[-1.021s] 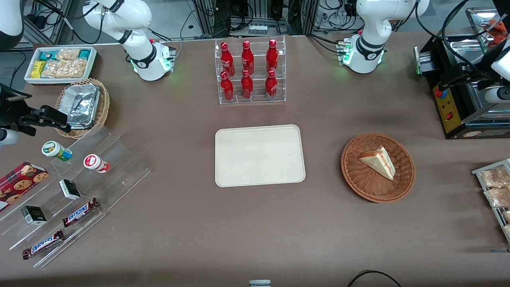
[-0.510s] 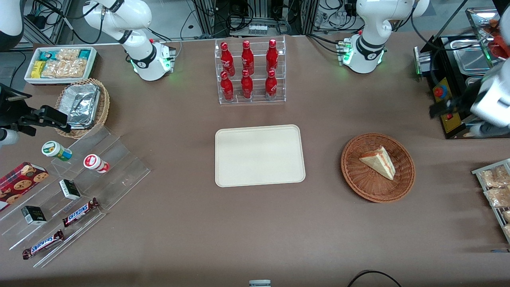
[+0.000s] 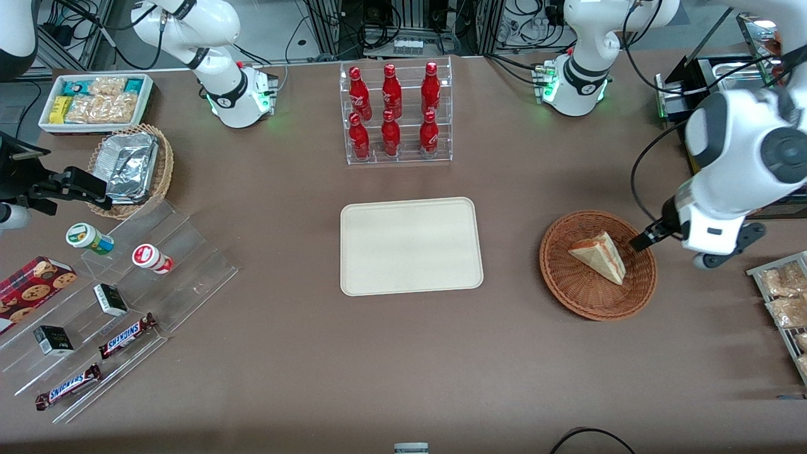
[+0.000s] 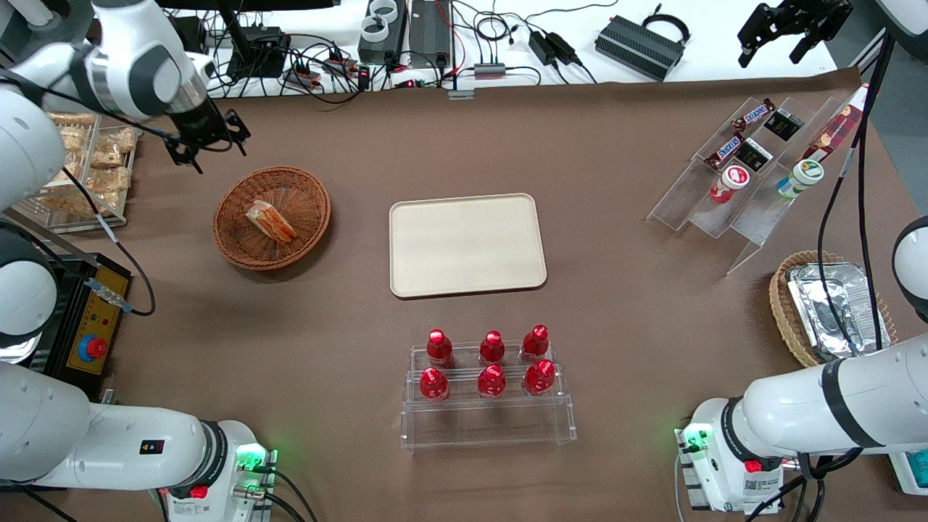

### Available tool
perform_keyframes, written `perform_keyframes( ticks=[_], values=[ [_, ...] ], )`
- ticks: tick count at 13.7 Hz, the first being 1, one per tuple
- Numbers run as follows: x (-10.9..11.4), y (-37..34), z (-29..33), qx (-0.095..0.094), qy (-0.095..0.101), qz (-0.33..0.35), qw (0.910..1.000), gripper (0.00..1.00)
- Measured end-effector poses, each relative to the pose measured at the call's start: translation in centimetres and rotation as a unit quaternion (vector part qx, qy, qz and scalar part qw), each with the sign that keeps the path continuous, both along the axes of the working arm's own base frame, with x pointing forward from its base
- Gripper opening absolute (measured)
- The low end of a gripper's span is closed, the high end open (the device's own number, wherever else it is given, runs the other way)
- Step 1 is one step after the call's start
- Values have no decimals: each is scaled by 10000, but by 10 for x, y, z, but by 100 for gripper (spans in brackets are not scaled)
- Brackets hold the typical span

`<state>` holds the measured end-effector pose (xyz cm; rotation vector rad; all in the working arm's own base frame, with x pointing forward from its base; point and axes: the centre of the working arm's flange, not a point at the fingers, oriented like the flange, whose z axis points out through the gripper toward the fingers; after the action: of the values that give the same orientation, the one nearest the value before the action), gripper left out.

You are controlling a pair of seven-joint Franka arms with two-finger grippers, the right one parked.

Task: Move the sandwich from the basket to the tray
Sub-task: 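Move the left gripper over the wicker basket above the wrapped sandwich, then lower the left gripper and close it on the wrapped sandwich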

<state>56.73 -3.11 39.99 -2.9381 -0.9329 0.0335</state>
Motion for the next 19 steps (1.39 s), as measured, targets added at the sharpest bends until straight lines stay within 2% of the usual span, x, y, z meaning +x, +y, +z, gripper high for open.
perform_keyframes(
  ticks=[4,11,16,17,19],
  values=[
    [-17,-14,-61,-64,-406,451,9981,100],
    [-52,-16,-123,-110,-466,523,9975,100],
    [-56,-16,-149,-132,-529,669,9963,97],
    [-55,-16,-150,-135,-545,722,9958,89],
    [-51,-16,-147,-145,-608,746,9953,64]
  ],
)
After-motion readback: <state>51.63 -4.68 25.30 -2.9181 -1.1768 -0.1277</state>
